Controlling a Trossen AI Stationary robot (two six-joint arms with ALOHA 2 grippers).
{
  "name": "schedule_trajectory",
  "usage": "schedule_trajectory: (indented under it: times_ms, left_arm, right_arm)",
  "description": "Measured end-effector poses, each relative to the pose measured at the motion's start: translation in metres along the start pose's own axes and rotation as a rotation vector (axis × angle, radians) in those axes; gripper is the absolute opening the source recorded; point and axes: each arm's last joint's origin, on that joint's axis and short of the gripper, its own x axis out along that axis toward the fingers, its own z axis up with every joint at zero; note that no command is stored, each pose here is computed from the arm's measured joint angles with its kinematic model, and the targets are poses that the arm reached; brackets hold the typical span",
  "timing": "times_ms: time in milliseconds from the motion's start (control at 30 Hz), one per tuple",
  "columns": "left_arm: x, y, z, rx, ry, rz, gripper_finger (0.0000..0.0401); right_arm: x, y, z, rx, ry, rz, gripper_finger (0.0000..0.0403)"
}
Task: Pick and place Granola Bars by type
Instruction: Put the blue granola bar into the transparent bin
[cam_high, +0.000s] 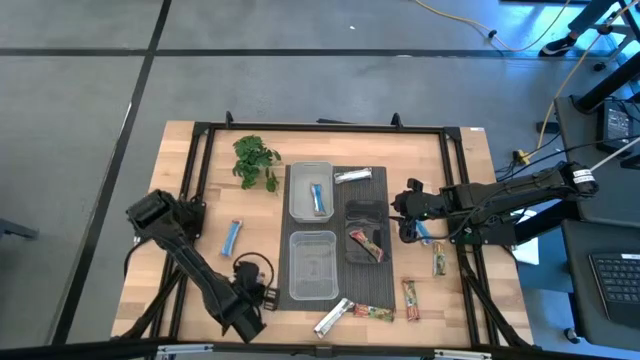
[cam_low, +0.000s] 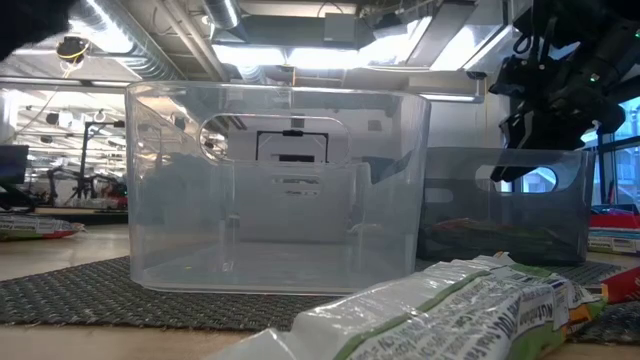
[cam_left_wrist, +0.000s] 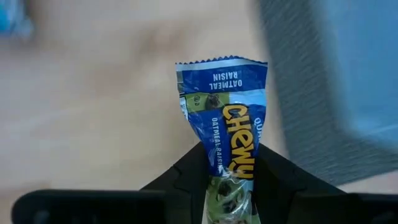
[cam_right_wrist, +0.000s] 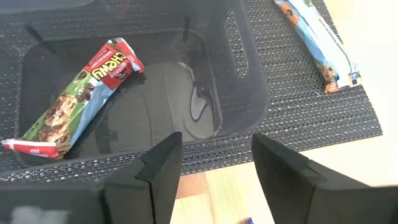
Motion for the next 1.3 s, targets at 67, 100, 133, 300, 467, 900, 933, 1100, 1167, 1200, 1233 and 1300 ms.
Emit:
schedule_trajectory:
  times_ms: [67,100,133,300,467,900,933,1100,1167,1200,1233,1300]
  left_arm:
    - [-0.013,-0.003,0.011,-0.008,-0.054,-0.090,0.0094]
    - [-0.019,-0.005,0.018,-0.012,-0.090,-0.136,0.0093]
    - [-0.025,-0.006,0.024,-0.020,-0.123,-0.179,0.0093]
    - [-0.045,-0.021,0.061,-0.008,-0.209,-0.305,0.0093]
    - [-0.036,-0.048,0.099,0.104,-0.153,-0.310,0.0093]
    - [0.028,-0.089,0.148,0.235,0.082,-0.276,0.0093]
    - [0.030,-0.089,0.147,0.240,0.094,-0.270,0.0093]
    - [0.042,-0.091,0.143,0.247,0.125,-0.249,0.0093]
    - [0.042,-0.092,0.143,0.244,0.124,-0.256,0.0093]
    - [0.043,-0.092,0.143,0.246,0.125,-0.254,0.0093]
    - [0.043,-0.092,0.142,0.246,0.125,-0.253,0.0093]
    - [0.043,-0.093,0.142,0.244,0.126,-0.259,0.0093]
  right_arm:
    - [0.000,0.000,0.000,-0.001,0.000,0.000,0.0198]
    - [0.000,0.000,0.000,-0.001,0.000,0.000,0.0198]
    - [0.000,0.000,0.000,-0.001,0.000,0.000,0.0198]
    - [0.000,0.000,0.001,-0.002,-0.010,0.002,0.0198]
    - [0.000,0.000,0.002,-0.025,-0.015,0.002,0.0198]
    - [0.000,0.000,0.002,-0.031,-0.016,0.002,0.0198]
    - [0.000,0.000,0.002,-0.041,-0.016,0.002,0.0198]
    - [0.000,0.000,0.002,-0.050,-0.016,0.002,0.0198]
    - [0.000,0.000,0.002,-0.049,-0.016,0.002,0.0198]
    - [0.000,0.000,0.002,-0.050,-0.016,0.001,0.0198]
    - [0.000,0.000,0.002,-0.050,-0.016,0.001,0.0198]
    - [0.000,0.000,0.002,-0.049,-0.016,0.002,0.0198]
